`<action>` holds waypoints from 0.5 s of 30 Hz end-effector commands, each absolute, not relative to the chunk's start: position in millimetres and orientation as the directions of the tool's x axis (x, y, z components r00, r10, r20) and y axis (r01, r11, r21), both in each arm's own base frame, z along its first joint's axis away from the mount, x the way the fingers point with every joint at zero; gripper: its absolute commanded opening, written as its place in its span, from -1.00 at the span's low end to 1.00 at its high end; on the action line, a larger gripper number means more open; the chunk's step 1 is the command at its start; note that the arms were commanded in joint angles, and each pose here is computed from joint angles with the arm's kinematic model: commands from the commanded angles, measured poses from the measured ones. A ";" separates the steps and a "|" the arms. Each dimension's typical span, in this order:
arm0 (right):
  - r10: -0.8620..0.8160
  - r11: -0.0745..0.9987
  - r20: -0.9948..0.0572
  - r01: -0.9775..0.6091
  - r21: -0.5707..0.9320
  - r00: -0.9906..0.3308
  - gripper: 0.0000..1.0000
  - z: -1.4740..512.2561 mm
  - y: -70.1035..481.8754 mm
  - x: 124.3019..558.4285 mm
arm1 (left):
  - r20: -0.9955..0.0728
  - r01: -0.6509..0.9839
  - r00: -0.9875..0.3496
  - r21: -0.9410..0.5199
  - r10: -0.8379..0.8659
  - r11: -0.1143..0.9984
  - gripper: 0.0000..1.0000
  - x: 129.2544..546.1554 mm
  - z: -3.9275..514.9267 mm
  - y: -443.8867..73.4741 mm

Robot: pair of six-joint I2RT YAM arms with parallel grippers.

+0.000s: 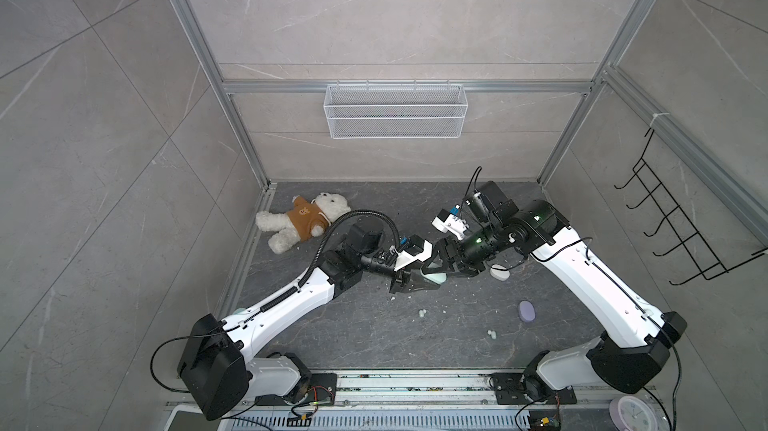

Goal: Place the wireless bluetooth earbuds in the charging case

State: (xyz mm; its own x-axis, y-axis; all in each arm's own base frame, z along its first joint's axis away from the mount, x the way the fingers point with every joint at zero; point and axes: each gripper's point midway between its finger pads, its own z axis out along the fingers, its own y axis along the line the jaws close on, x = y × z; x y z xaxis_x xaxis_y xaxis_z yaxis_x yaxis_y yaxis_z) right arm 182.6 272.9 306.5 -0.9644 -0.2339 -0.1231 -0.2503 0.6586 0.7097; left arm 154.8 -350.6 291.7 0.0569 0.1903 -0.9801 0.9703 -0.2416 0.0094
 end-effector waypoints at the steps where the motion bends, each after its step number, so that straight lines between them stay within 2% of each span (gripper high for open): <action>1: -0.226 0.640 -0.165 -0.274 0.718 -0.960 -0.02 315.7 278.3 189.5 | -0.987 0.960 0.120 0.087 0.110 -0.266 -0.27 148.1 326.8 -350.3; 6: -0.221 0.632 -0.162 -0.268 0.727 -0.962 -0.04 316.3 279.4 189.1 | -0.987 0.960 0.115 0.082 0.111 -0.268 -0.06 147.5 326.8 -350.2; 15: -0.213 0.640 -0.164 -0.264 0.721 -0.963 -0.04 316.5 277.4 191.6 | -0.987 0.955 0.120 0.085 0.109 -0.283 0.04 143.9 325.6 -348.9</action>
